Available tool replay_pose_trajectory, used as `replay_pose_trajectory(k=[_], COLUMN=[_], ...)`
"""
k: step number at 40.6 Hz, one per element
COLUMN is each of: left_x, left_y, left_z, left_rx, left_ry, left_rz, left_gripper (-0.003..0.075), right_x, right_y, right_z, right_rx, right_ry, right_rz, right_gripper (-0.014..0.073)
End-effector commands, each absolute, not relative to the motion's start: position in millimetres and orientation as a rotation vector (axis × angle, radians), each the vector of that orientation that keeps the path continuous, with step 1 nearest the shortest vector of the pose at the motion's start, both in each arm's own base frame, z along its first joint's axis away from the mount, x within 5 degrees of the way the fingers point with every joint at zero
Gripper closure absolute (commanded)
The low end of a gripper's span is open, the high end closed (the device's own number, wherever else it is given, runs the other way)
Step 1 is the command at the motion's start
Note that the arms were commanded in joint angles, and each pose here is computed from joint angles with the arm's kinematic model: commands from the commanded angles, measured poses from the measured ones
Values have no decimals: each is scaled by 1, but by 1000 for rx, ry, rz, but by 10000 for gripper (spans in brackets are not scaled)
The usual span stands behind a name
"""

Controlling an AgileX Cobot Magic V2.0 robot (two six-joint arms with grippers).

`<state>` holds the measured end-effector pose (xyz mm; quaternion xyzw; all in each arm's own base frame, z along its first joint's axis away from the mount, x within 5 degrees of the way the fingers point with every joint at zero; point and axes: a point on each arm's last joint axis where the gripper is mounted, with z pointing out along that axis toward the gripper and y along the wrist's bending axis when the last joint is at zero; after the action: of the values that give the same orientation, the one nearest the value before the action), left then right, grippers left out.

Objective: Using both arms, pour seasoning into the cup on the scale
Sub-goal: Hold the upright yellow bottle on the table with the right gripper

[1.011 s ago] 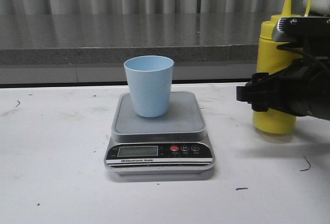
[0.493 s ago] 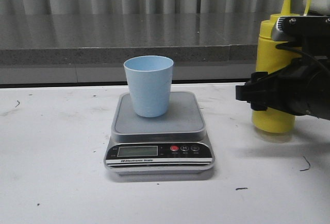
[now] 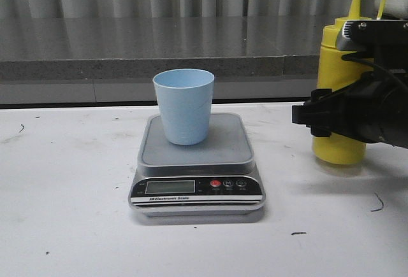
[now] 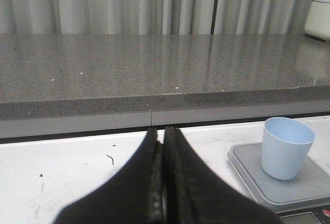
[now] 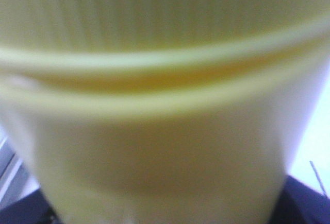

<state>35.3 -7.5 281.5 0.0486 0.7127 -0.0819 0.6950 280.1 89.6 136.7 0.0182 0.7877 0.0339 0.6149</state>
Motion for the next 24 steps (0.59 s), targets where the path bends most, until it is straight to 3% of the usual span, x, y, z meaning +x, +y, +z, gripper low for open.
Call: replay_pose_trajectory(k=[1,24], left_x=[34,34], left_y=[-7,-7], left_z=[296,296], left_rx=[85,85], left_ry=[1500,1500], left_rz=[-203,-203], left_gripper=[740,740], right_x=[287,287], right_y=[87,86], right_z=[163,162], right_rx=[96,110], right_ry=[1645,1650], right_rz=[77,71], right_gripper=[95,98])
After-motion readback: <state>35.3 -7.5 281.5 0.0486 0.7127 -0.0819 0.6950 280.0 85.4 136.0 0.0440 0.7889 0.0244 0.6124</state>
